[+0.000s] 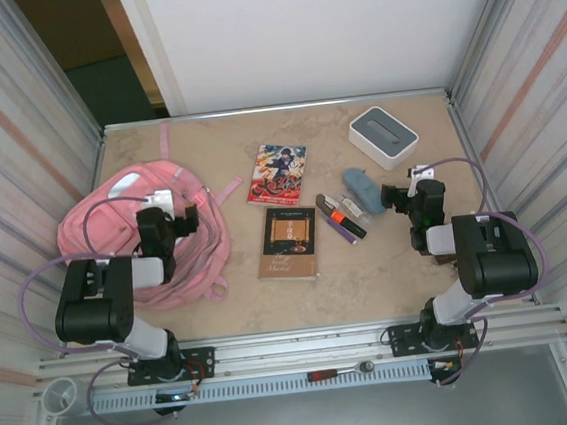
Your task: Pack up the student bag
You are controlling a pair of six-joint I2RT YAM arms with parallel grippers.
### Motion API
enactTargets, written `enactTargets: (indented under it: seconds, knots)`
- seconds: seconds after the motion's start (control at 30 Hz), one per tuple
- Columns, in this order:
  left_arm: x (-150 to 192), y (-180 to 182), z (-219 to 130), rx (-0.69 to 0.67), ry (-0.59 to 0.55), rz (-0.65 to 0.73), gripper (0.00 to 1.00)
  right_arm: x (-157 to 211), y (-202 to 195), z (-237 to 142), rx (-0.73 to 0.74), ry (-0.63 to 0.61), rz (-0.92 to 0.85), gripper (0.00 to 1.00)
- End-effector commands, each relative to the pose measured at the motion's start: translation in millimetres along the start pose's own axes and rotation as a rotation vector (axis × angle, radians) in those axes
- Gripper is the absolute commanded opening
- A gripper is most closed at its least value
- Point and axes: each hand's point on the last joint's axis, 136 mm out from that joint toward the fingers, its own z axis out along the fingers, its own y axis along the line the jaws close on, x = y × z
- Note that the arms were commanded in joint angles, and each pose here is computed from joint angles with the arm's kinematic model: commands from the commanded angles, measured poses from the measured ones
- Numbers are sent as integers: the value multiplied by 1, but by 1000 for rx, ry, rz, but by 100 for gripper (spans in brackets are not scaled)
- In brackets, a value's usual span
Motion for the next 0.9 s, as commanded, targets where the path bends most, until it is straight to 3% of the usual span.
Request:
enactTargets:
  seconds: [0.0, 0.23, 0.33, 0.5, 0.63, 0.87]
  knots:
    - [-12, 8, -5, -42, -33, -26, 99, -15, 0, 1, 2, -32, 22, 99]
    - [-24, 16, -14, -96, -56, -28, 99, -33, -15, -18, 132, -60, 37, 99]
    - [-41, 23, -26, -131, -12, -52, 99, -44, -21, -36, 171, -98, 64, 99]
    - [-54, 38, -42, -189, 117, -243, 99, -65, -21, -67, 154, -169, 149, 99]
    - [-49, 27, -40, -151, 248, -285, 99, -80, -9, -84, 99, -192, 166, 99]
    - [-38, 12, -23, -177, 432, -270, 96, -80, 5, -79, 84, -159, 130, 99]
